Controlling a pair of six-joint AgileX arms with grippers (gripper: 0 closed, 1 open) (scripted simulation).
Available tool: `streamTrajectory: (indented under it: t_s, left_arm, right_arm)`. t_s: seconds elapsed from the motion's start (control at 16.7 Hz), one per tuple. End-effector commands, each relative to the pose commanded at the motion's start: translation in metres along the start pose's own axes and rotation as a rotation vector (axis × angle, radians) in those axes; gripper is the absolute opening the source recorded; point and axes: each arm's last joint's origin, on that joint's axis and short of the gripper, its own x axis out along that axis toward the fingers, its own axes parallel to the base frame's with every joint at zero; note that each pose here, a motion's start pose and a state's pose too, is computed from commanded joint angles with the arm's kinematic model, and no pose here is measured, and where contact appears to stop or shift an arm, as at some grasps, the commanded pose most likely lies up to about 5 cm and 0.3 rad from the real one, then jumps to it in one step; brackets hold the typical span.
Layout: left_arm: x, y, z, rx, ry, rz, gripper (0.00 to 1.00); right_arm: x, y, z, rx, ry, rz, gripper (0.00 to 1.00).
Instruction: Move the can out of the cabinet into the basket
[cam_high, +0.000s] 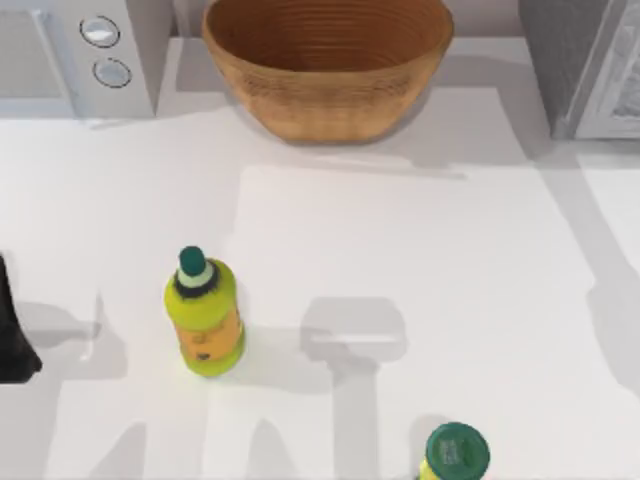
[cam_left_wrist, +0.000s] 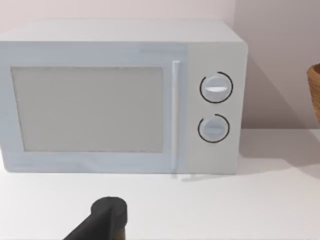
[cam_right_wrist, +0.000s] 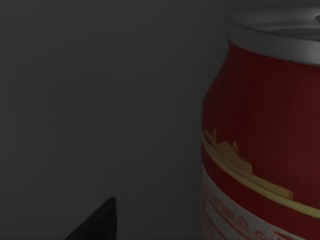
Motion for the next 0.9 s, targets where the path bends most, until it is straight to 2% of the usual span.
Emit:
streamTrajectory:
  t_s: [0.72,0.9]
  left_arm:
    - [0.0,0.0,0.0,0.0,0.0,0.0,1.0]
    - [0.0,0.0,0.0,0.0,0.0,0.0,1.0]
  right_arm:
    - [0.0,0.0,0.0,0.0,0.0,0.0,0.02]
    - [0.0,0.0,0.0,0.0,0.0,0.0,0.0]
